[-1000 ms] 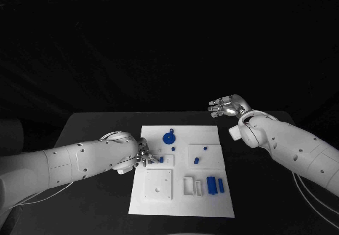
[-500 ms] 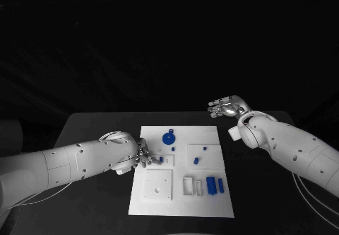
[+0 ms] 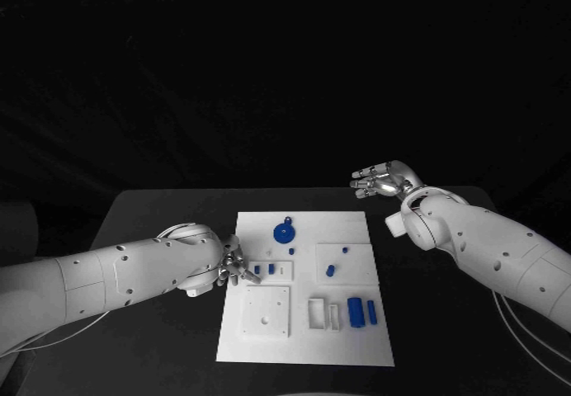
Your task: Assemble the parts on the task board
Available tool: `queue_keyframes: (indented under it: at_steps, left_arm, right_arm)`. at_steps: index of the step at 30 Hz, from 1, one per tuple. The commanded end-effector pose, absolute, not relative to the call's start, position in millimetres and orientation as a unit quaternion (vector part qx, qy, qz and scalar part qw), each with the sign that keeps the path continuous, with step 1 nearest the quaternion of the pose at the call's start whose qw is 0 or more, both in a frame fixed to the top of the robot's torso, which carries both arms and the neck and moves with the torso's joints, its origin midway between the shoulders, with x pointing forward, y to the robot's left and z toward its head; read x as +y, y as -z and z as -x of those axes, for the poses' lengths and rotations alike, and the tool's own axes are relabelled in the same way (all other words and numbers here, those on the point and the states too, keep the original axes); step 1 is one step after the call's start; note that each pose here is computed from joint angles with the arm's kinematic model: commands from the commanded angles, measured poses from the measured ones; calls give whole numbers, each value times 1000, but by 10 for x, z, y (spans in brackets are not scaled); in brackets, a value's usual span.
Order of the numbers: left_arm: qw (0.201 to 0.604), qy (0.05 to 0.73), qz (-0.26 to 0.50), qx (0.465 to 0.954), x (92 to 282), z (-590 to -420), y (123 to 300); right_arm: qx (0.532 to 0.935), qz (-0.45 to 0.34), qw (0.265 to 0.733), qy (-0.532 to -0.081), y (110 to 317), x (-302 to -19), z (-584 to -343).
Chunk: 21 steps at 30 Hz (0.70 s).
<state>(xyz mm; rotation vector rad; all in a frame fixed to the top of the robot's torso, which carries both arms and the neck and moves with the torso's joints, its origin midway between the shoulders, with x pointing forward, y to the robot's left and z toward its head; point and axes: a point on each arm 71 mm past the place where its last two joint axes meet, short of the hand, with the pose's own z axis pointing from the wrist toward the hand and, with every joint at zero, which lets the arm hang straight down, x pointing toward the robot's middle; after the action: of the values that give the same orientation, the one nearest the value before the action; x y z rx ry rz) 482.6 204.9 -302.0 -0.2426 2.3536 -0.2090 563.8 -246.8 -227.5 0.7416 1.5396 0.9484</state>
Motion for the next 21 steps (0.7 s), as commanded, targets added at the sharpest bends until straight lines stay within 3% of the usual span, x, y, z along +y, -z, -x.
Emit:
queue_keyframes:
  at_steps: [1,9,14,21]
  left_arm:
    - [370,92,68,922,2011,-4799,2970]
    - [383,111,76,914,2082,-4844,2787]
    - [380,174,95,904,2072,-4848,2623]
    - [456,281,111,837,2005,-4927,2260]
  right_arm:
    - [654,-314,557,-404,2281,-2480,-5635]
    - [654,-315,558,-402,2290,-2504,-5629]
    - [655,-316,557,-402,2299,-2509,-5624]
    - [655,-318,556,-400,2320,-2535,-5615]
